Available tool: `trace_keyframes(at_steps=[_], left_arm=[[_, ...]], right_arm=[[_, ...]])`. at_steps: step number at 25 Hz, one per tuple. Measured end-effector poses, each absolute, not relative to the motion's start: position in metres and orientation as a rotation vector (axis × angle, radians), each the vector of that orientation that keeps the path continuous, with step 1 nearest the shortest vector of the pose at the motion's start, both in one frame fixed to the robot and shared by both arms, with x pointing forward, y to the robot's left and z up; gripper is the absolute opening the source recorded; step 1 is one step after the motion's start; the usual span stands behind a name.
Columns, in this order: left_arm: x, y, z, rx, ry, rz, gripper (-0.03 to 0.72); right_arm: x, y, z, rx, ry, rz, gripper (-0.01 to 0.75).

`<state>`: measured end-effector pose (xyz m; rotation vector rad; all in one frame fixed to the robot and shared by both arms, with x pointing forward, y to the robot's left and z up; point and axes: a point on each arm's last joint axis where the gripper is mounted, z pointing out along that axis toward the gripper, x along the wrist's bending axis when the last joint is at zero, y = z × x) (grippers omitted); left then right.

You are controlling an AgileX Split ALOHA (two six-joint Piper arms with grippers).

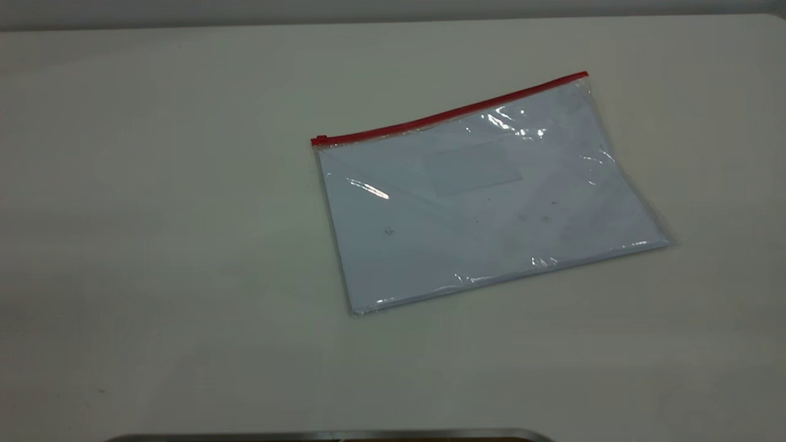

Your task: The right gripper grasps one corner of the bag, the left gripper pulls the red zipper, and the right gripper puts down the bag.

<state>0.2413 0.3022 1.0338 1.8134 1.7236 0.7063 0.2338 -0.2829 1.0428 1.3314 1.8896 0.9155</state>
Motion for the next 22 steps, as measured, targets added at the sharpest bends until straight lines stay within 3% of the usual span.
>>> trace_keyframes(at_steps=[22], left_arm=[[0.223, 0.303, 1.032, 1.723, 1.654, 0.808, 0.588]], right_arm=[[0.234, -0.283, 1.043, 1.331, 1.890, 0.915, 0.572]])
